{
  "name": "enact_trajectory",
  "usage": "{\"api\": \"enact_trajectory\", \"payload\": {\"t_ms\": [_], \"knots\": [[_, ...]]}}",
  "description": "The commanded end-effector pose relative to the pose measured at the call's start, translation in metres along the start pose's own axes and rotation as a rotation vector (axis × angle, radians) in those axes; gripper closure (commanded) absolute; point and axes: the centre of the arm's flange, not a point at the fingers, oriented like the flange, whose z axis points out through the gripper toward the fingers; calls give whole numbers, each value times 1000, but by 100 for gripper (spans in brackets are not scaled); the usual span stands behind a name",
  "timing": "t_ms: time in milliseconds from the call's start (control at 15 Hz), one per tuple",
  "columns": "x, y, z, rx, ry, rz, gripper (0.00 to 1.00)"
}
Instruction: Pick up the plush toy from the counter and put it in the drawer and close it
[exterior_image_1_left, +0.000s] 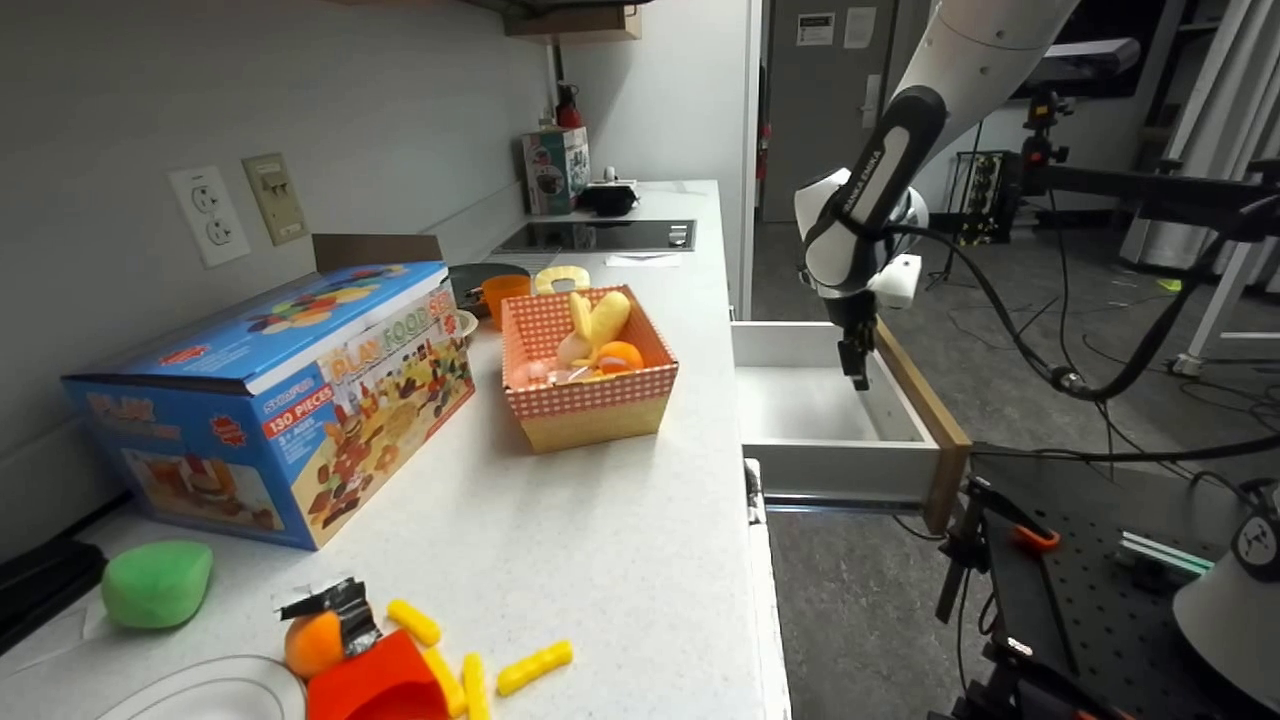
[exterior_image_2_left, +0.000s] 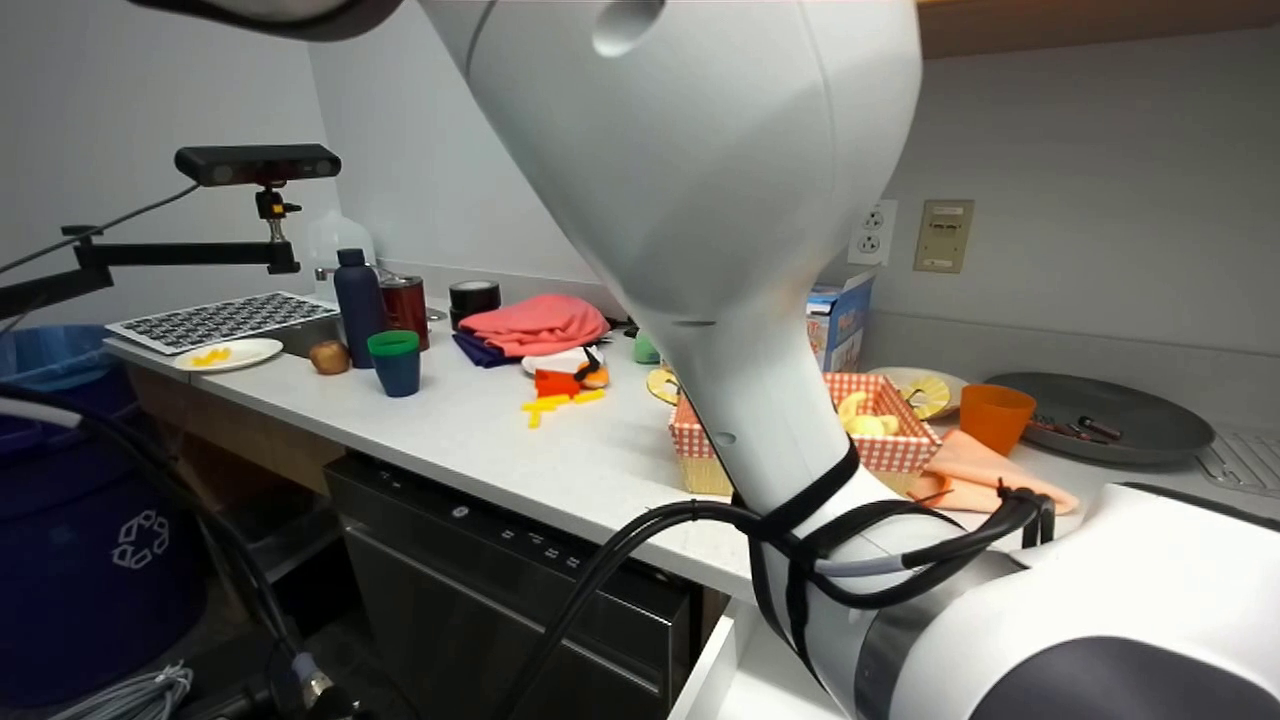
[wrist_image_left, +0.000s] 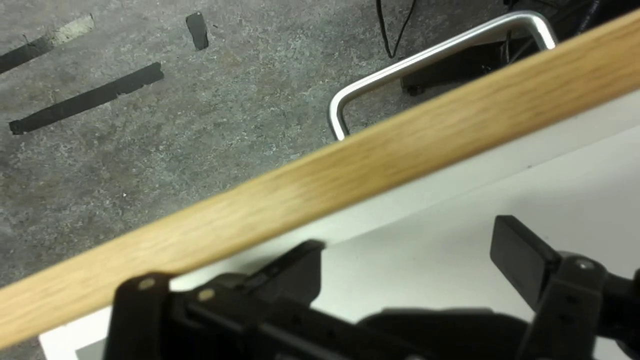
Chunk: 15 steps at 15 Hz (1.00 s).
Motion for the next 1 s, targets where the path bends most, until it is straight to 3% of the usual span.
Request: {"api": "enact_trajectory", "payload": {"t_ms": [0,467,933], "knots": [[4,-1,-6,-5,8,-13,0],[-9,-37,-64,5,143,-102,0],[-34,-72,-139,15,346,-210,0]]}}
